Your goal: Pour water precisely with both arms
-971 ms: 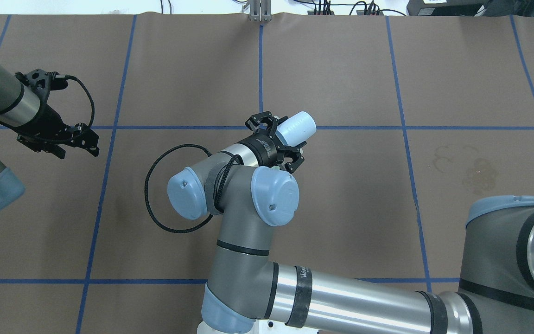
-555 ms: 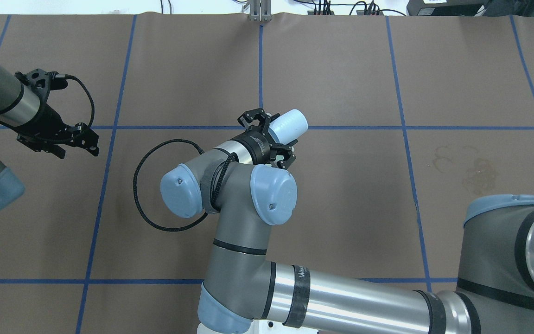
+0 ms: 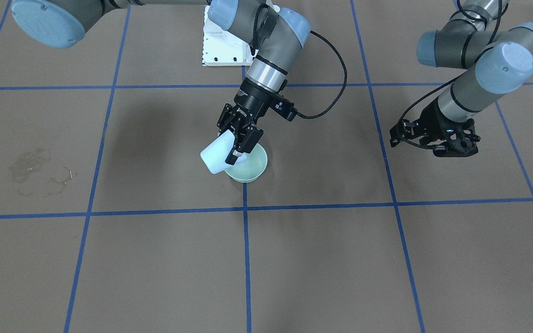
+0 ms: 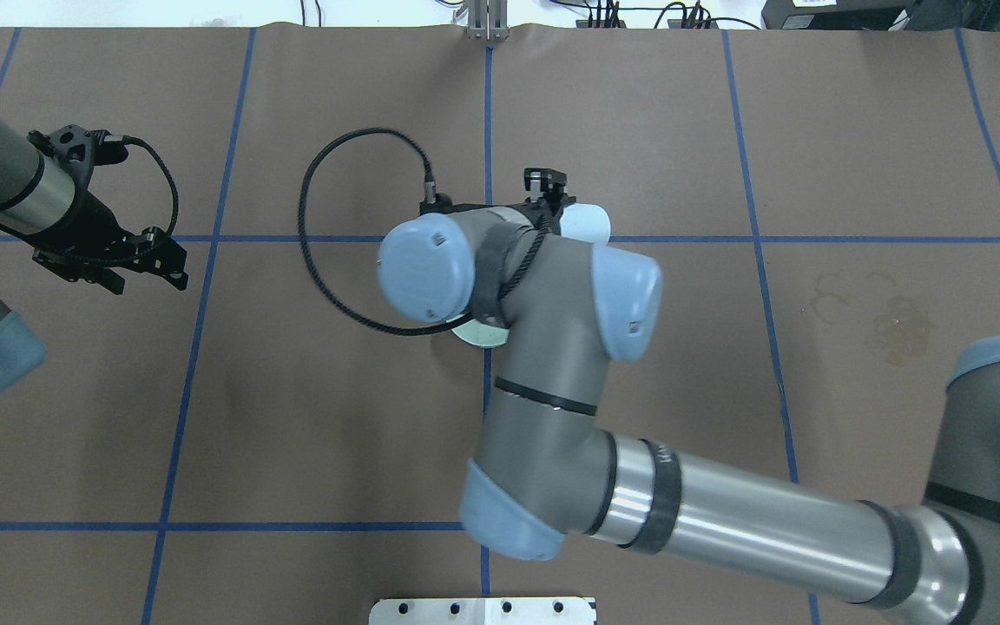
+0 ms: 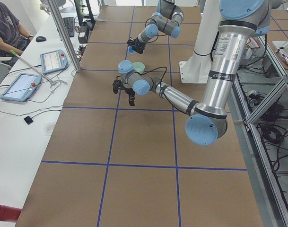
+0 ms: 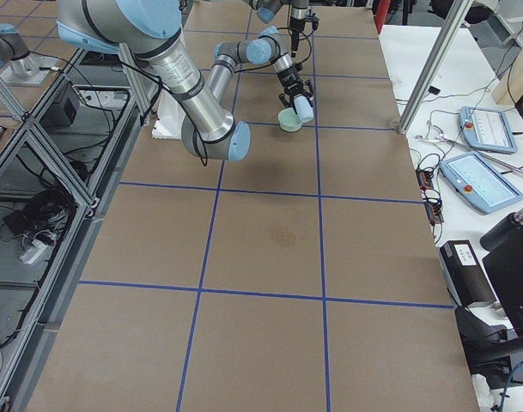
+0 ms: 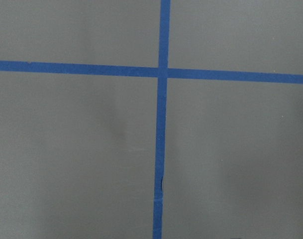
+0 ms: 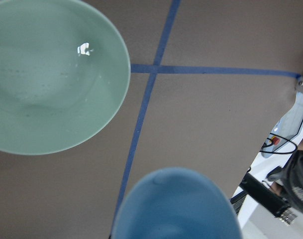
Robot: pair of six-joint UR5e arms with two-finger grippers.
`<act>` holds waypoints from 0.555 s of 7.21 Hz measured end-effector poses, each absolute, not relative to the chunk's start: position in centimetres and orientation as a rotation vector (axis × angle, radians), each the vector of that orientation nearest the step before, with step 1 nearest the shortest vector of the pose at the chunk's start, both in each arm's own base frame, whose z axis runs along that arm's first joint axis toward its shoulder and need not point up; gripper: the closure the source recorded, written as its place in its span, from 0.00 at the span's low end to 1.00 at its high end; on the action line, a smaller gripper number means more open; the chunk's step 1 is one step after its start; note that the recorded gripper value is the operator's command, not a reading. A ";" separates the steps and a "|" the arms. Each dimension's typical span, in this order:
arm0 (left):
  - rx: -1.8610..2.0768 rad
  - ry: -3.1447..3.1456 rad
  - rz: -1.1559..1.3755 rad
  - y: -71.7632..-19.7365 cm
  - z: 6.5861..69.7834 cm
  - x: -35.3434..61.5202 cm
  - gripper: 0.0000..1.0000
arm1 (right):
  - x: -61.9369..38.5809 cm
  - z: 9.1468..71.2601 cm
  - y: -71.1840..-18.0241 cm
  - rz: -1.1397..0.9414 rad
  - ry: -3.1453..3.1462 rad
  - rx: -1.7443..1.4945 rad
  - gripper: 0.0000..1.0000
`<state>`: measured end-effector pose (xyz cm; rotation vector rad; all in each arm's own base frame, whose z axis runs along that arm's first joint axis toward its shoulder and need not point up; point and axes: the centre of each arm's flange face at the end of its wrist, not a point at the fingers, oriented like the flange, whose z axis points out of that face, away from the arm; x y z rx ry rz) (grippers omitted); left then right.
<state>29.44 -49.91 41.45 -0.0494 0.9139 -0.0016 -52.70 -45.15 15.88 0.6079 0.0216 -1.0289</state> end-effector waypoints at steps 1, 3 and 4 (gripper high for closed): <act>-0.046 0.915 -0.002 -49.9 41.3 29.4 0.13 | -47.2 19.4 -45.4 -0.864 -0.146 0.612 1.00; -0.043 0.915 -0.003 -49.9 41.2 29.3 0.13 | -36.3 27.7 -46.0 -0.579 -0.447 0.582 1.00; -0.041 0.915 -0.003 -49.9 41.1 29.3 0.13 | -30.7 32.8 -45.8 -0.466 -0.532 0.557 1.00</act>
